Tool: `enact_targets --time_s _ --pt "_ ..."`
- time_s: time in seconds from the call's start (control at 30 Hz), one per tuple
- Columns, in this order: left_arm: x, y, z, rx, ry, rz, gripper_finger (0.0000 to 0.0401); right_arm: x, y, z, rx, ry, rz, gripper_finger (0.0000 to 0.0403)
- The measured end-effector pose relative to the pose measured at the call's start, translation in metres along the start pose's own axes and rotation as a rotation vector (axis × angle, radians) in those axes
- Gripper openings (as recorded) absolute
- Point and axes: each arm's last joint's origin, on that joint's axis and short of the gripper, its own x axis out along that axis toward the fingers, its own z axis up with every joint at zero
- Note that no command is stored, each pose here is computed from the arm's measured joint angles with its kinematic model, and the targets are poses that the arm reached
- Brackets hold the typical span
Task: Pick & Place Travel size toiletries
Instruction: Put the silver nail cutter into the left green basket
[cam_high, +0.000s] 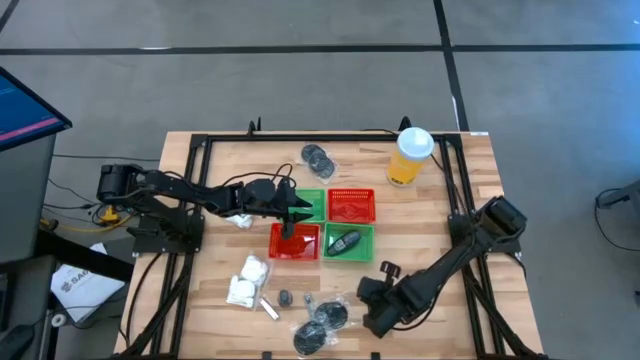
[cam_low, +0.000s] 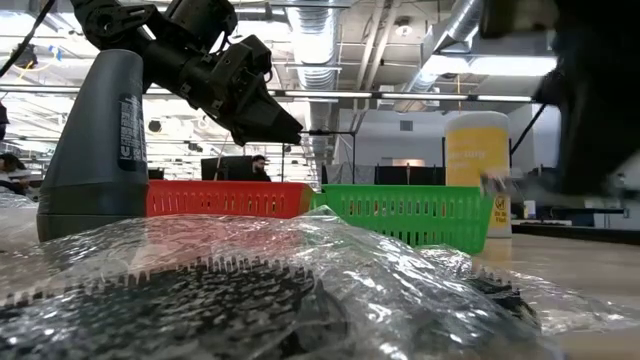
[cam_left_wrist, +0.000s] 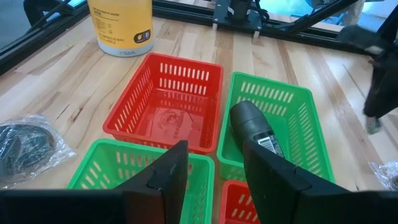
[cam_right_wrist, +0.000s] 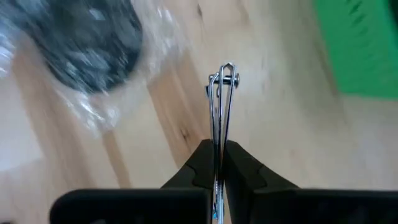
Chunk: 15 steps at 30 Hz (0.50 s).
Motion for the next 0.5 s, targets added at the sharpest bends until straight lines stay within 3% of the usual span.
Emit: enact_targets --time_s 0.5 --pt "0.000 -0.001 0.005 0.001 -0.045 -0.025 0.0145 -0.051 -0.031 0.022 -0.025 -0.193 -0.072 0.0005"
